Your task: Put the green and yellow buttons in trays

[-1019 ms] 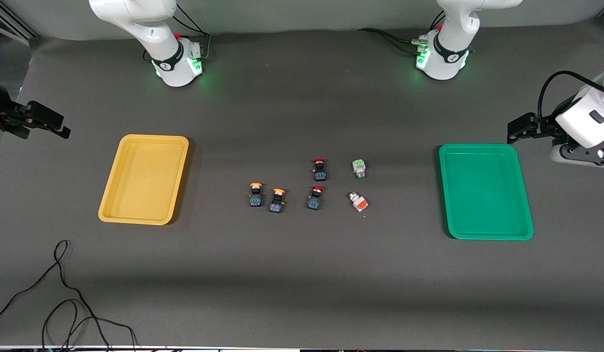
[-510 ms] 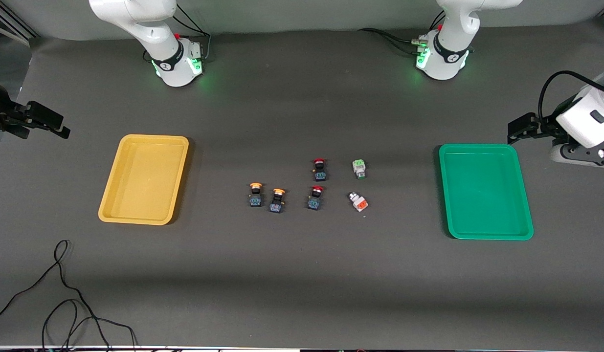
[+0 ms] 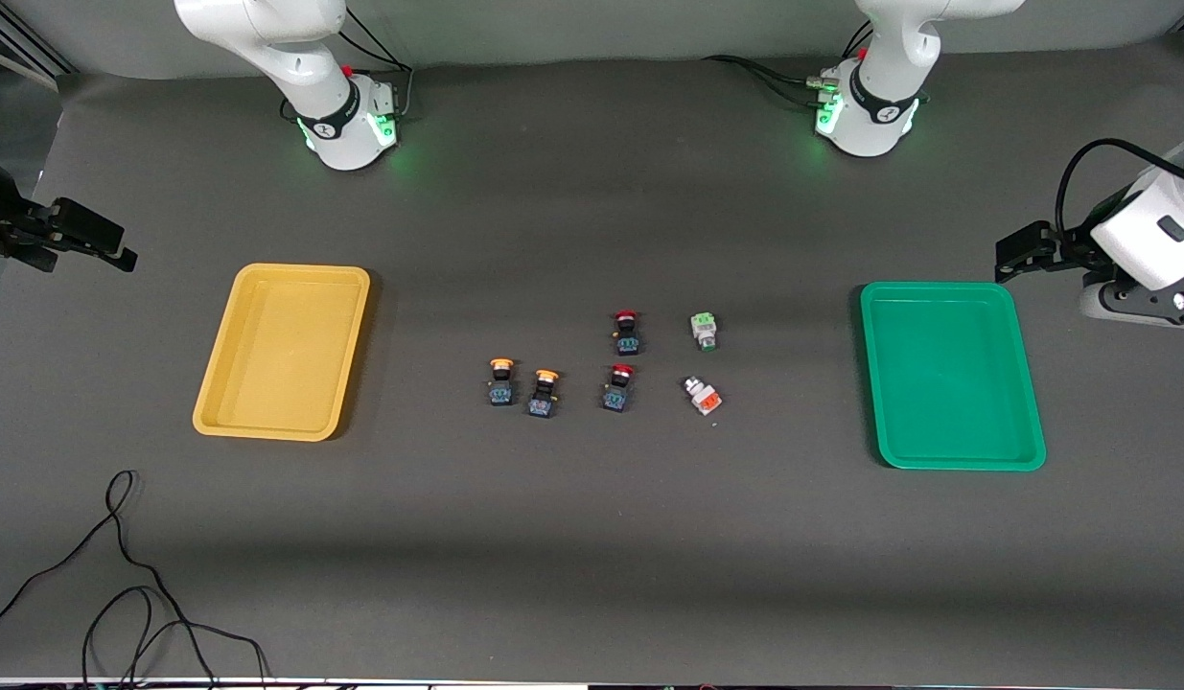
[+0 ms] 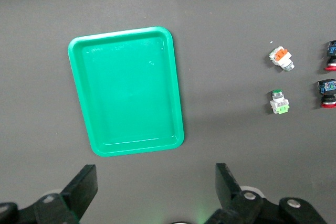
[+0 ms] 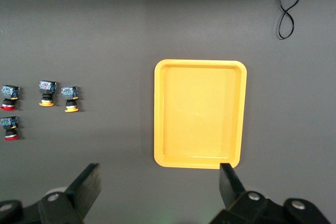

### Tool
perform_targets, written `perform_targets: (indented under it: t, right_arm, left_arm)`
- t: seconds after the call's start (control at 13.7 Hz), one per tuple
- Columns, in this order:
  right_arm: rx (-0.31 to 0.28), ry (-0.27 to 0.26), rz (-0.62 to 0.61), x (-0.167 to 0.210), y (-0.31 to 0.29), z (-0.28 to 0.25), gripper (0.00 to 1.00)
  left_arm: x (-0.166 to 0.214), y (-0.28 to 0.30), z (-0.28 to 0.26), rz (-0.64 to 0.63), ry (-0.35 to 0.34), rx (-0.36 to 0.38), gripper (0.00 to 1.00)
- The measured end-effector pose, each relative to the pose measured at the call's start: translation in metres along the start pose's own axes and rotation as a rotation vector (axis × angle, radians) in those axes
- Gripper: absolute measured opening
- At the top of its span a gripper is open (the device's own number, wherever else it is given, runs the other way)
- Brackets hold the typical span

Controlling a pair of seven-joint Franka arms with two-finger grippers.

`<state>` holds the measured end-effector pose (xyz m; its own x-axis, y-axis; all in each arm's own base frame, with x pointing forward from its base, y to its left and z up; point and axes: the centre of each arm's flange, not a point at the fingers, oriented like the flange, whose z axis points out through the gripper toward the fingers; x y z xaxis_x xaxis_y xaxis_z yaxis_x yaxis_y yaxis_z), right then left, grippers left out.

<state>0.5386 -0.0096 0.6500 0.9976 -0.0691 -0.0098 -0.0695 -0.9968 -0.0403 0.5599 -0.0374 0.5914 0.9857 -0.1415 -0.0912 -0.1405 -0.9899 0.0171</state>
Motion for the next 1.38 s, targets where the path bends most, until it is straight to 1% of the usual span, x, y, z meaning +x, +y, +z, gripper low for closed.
perform_targets:
  t: [0.29,0.44,0.58,0.87,1.02,1.16,1.38]
  right_arm:
    - [0.0,0.0,0.001,0.0,0.0,0.0,1.0]
    - [0.0,0.0,0.001,0.0,0.001,0.0,1.0]
    - [0.0,0.0,0.002,0.0,0.001,0.0,1.0]
    - [0.0,0.0,0.003,0.0,0.001,0.0,1.0]
    - [0.0,-0.001,0.003,0.0,0.001,0.0,1.0]
    - [0.0,-0.004,0.003,0.0,0.002,0.0,1.0]
    - [0.0,-0.011,0.003,-0.001,0.002,0.001,1.0]
  left_arm:
    - [0.001,0.026,0.008,-0.039,-0.017,0.001,1.0]
    - [0.001,0.06,0.02,-0.071,-0.027,0.006,1.0]
    - [-0.005,0.11,0.039,-0.114,-0.006,0.006,1.0]
    - [-0.049,0.227,0.082,-0.175,0.044,0.004,1.0]
    - [-0.071,0.277,0.102,-0.188,0.069,-0.005,1.0]
    - [-0.087,0.309,0.117,-0.198,0.084,-0.014,1.0]
    - [-0.092,0.321,0.135,-0.212,0.081,-0.013,1.0]
